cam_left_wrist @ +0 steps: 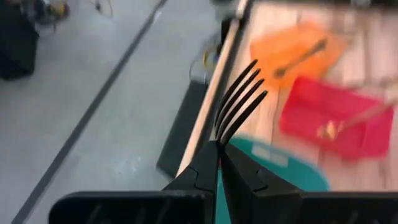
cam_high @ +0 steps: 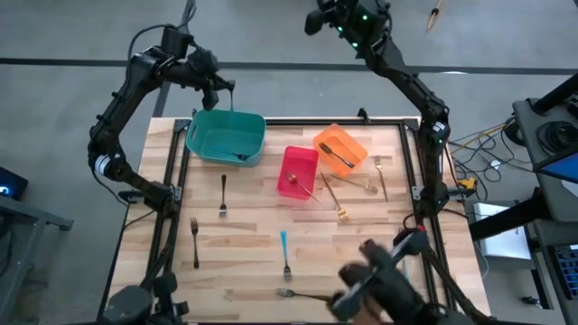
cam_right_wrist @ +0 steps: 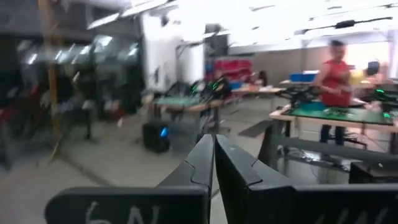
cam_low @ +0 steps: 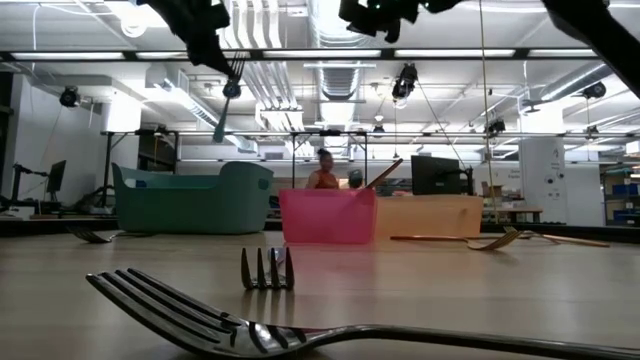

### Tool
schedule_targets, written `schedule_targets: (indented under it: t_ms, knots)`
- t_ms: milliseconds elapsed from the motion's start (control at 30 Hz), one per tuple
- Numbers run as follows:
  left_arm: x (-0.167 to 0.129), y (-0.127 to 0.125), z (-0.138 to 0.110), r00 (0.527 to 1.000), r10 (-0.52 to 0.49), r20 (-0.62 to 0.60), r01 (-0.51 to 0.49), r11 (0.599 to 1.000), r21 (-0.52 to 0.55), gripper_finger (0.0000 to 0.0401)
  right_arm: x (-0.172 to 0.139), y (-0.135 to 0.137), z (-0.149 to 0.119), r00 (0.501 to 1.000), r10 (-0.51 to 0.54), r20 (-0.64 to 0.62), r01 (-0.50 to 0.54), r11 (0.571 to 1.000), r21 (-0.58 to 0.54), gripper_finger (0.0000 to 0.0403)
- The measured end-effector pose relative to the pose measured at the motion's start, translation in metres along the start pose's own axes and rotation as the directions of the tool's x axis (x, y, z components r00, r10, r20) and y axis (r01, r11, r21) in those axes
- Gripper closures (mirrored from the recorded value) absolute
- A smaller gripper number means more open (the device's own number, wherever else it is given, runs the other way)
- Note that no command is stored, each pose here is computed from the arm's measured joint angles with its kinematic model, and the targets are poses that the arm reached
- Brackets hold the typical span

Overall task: Sort silverware by color (type)
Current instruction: Put the blue fork into the green bin

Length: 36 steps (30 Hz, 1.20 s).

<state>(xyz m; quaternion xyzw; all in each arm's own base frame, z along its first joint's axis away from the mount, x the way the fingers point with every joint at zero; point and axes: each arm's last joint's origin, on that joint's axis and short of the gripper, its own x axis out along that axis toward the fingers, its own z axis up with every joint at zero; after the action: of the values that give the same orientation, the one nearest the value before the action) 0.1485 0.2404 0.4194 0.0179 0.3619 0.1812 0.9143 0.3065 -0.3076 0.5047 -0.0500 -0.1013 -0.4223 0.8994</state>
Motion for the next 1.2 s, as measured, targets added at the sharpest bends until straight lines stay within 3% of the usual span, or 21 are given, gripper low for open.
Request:
schedule_targets:
  t_ms: [100, 167, 267, 333, 433, 600, 700, 1200]
  knots:
    - [0.004, -0.001, -0.007, 0.994, 0.016, -0.106, -0.013, 1.000, 0.027, 0.0401, -0.016, 0.011, 0.001, 0.976, 0.141, -0.168, -0.156, 0.985, -0.080, 0.0394]
    - [0.010, 0.002, -0.010, 0.991, 0.006, -0.136, -0.004, 1.000, 0.020, 0.0401, -0.025, 0.018, -0.011, 0.925, 0.165, -0.342, -0.200, 0.977, -0.070, 0.0394]
    - [0.022, 0.006, -0.013, 0.985, -0.017, -0.169, 0.019, 1.000, 0.014, 0.0401, -0.036, 0.021, -0.040, 0.788, 0.143, -0.599, -0.224, 0.973, -0.062, 0.0394]
    - [0.031, 0.008, -0.017, 0.978, -0.045, -0.202, 0.049, 0.999, 0.017, 0.0401, -0.040, 0.021, -0.056, 0.707, 0.085, -0.702, -0.203, 0.975, -0.087, 0.0394]
    - [0.049, 0.013, -0.022, 0.964, -0.090, -0.252, 0.095, 0.995, 0.007, 0.0401, -0.043, 0.019, -0.062, 0.668, 0.018, -0.744, -0.165, 0.978, -0.125, 0.0394]
    - [0.072, 0.014, -0.035, 0.916, -0.192, -0.353, 0.200, 0.980, -0.013, 0.0401, -0.039, 0.019, -0.068, 0.664, -0.006, -0.747, -0.151, 0.978, -0.142, 0.0394]
    - [0.082, 0.012, -0.040, 0.884, -0.245, -0.398, 0.264, 0.964, -0.006, 0.0401, -0.038, 0.020, -0.065, 0.690, -0.003, -0.723, -0.150, 0.978, -0.147, 0.0394]
    - [0.119, 0.012, -0.045, 0.851, -0.297, -0.434, 0.309, 0.950, -0.043, 0.0401, -0.034, 0.017, -0.062, 0.720, -0.007, -0.693, -0.177, 0.965, -0.193, 0.0394]
